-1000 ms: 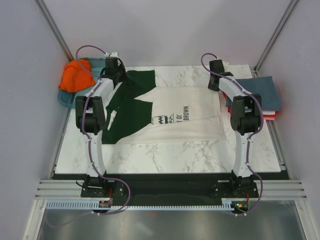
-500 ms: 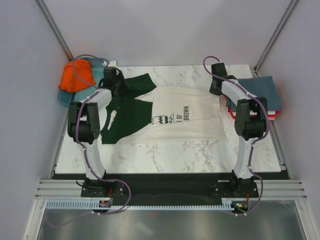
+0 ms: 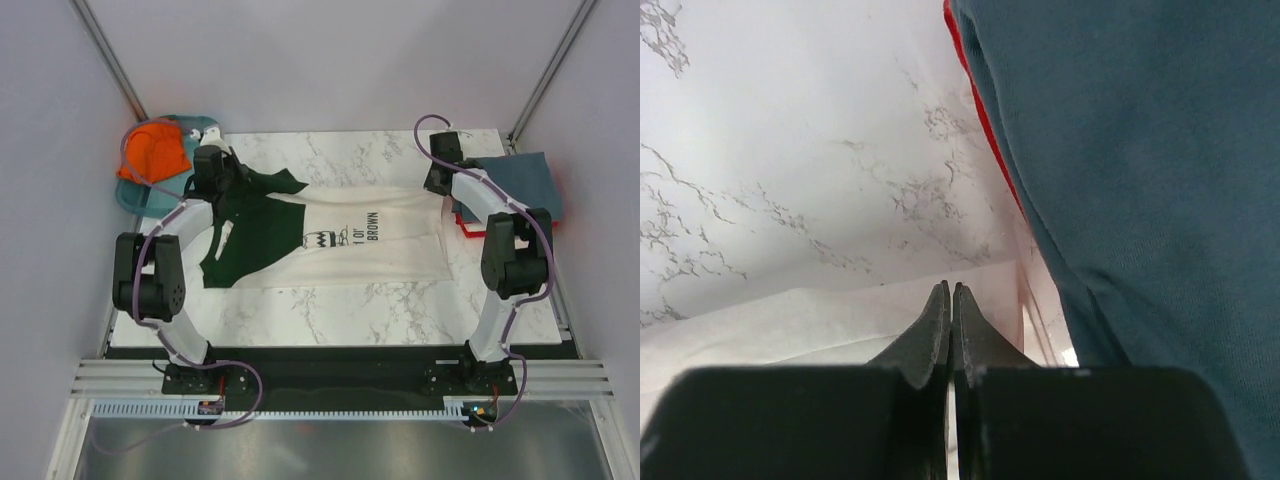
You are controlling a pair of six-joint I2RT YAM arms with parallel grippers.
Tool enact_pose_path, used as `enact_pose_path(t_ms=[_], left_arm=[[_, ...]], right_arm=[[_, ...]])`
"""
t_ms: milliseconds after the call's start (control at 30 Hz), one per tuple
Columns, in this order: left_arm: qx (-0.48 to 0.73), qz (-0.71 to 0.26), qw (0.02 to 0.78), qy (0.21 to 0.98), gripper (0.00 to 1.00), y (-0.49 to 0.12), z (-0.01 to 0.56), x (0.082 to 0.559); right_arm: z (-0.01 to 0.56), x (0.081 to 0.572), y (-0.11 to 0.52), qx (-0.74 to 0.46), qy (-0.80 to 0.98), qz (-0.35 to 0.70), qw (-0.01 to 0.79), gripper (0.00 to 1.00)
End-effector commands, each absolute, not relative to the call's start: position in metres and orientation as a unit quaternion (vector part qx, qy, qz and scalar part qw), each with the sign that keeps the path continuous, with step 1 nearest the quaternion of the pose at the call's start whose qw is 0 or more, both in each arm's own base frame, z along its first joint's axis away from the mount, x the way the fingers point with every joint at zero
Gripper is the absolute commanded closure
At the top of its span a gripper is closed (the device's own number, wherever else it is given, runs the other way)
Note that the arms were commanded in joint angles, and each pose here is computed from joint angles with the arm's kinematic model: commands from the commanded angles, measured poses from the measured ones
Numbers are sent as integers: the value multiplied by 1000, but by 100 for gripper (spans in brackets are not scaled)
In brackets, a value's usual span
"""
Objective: Fold and stack the t-shirts
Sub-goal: Fold the tshirt
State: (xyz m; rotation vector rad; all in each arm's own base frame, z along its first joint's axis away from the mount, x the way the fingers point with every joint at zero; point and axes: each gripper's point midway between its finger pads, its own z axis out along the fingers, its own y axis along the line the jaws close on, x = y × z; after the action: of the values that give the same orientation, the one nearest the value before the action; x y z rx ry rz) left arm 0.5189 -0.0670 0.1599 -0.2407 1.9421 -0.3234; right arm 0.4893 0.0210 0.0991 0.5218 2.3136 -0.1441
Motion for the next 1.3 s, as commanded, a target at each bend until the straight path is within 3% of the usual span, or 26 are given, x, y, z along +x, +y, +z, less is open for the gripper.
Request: enact_pose_path(t_ms=[0,367,1267], left_arm=[[-91,-133,599,784,98,-65,201,505],[-86,-114,621,771,98,-68,219,458],[-135,-74,583,798,98,-42,151,362]], right_arm=[[118,491,17,221,887,-59,400,100],[118,483,11,246,879,-66,402,100],[79,430,2,320,852,-56,410,100]])
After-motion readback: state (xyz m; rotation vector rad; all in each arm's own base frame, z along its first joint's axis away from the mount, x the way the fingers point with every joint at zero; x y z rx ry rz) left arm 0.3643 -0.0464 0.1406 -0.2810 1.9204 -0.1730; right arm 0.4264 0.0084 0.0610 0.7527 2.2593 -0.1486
